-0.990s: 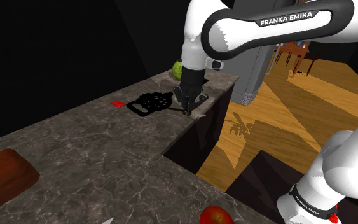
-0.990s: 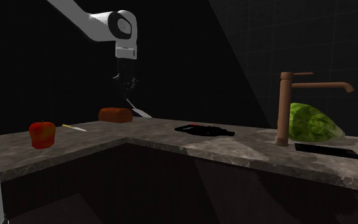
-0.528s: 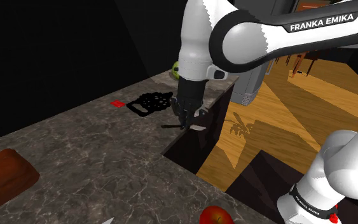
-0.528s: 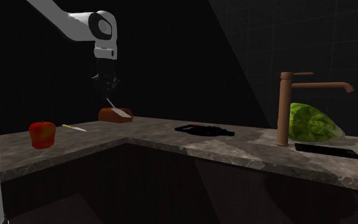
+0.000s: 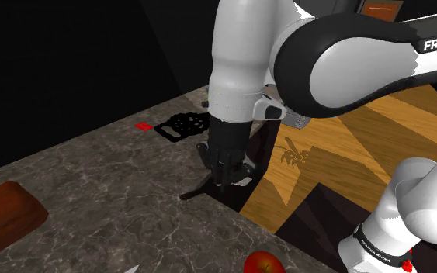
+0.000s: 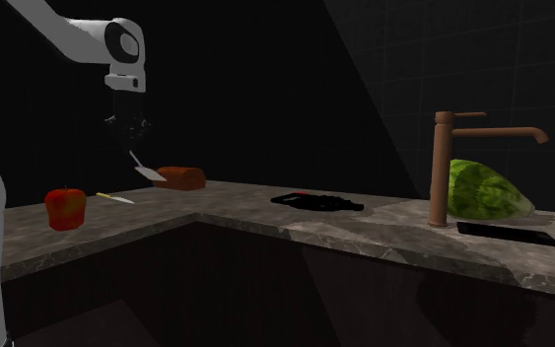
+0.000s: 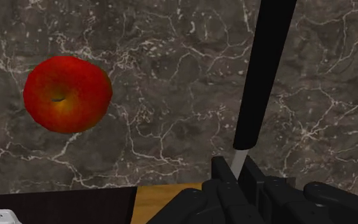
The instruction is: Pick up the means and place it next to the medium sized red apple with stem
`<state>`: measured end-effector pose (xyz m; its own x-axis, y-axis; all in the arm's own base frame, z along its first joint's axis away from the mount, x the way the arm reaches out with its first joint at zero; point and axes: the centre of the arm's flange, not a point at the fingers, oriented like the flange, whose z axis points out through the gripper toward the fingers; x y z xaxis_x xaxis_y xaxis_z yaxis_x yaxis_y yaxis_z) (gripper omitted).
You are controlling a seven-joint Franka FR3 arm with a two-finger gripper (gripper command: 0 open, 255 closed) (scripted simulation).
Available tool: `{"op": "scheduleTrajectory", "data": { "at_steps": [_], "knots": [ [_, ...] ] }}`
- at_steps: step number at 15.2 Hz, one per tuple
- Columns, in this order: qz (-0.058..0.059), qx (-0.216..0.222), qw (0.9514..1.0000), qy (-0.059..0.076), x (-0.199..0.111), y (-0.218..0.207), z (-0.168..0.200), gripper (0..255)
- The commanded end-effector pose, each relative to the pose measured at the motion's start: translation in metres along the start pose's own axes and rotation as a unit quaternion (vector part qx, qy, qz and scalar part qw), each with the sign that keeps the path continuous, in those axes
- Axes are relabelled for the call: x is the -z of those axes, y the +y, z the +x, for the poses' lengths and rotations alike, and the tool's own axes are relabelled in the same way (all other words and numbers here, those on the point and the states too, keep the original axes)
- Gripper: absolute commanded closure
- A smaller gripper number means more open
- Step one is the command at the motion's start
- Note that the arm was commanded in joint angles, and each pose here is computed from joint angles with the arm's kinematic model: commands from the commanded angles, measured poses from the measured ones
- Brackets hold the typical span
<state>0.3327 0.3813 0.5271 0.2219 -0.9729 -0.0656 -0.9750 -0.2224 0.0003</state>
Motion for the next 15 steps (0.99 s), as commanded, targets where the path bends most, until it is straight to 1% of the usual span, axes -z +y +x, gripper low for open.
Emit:
{"op": "scheduleTrajectory", "data": {
  "at_steps": [1, 13, 14, 15],
  "knots": [
    [0.0, -0.001, 1.0, 0.0, -0.003, 0.009, -0.026, 255],
    [0.0, -0.001, 1.0, 0.0, -0.013, 0.077, -0.169, 255],
    [0.0, -0.001, 1.0, 0.0, -0.013, 0.082, -0.179, 255],
    [0.0, -0.001, 1.0, 0.0, -0.018, 0.082, -0.178, 255]
  ]
}}
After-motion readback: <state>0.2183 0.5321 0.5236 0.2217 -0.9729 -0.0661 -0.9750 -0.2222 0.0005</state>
